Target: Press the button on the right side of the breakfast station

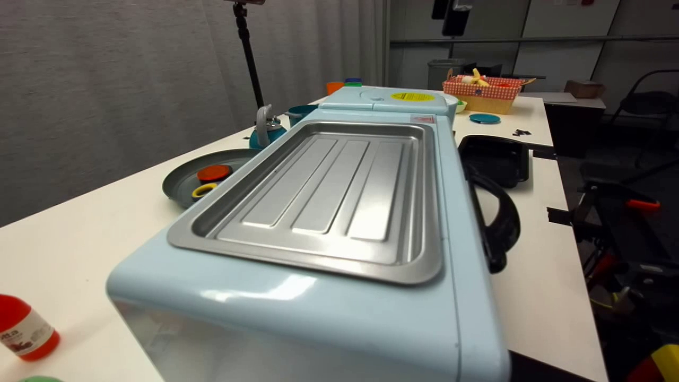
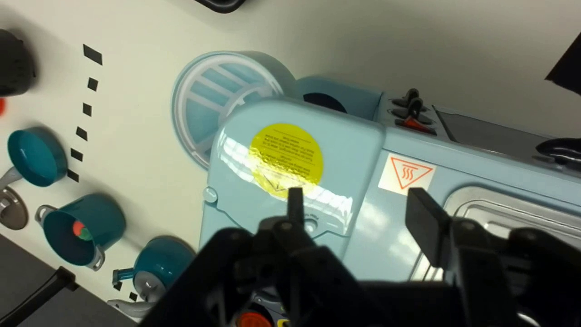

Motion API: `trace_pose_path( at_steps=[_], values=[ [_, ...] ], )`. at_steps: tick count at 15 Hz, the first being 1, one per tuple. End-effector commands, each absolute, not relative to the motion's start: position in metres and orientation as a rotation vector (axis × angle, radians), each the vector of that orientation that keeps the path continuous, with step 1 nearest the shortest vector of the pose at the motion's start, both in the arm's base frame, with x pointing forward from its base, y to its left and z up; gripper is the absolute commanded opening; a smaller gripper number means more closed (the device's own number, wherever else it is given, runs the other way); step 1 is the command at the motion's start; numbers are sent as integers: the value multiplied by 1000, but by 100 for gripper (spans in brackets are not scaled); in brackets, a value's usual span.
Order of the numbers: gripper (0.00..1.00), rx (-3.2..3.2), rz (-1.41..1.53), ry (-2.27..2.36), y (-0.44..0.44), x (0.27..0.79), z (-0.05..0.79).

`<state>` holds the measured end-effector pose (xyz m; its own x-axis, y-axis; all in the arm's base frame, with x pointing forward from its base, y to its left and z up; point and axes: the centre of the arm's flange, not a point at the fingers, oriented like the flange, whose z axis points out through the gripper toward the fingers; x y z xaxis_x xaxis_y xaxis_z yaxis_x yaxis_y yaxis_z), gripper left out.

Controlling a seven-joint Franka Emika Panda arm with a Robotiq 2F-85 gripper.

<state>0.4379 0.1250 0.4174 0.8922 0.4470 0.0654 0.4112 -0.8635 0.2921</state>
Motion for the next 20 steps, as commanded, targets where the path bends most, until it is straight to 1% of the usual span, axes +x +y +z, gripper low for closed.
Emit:
trace_pose_path(
  at_steps=[1, 2, 3, 8, 9, 20],
  values=[
    [92, 2757, 256, 662, 125, 429, 418],
    [99, 2756, 259, 664, 125, 429, 418],
    [100, 2756, 262, 663, 125, 428, 418],
    [100, 2754, 260, 657, 124, 423, 416],
    [100, 2778, 202, 658, 125, 436, 415],
    [100, 2779, 193, 660, 125, 435, 412]
  ],
)
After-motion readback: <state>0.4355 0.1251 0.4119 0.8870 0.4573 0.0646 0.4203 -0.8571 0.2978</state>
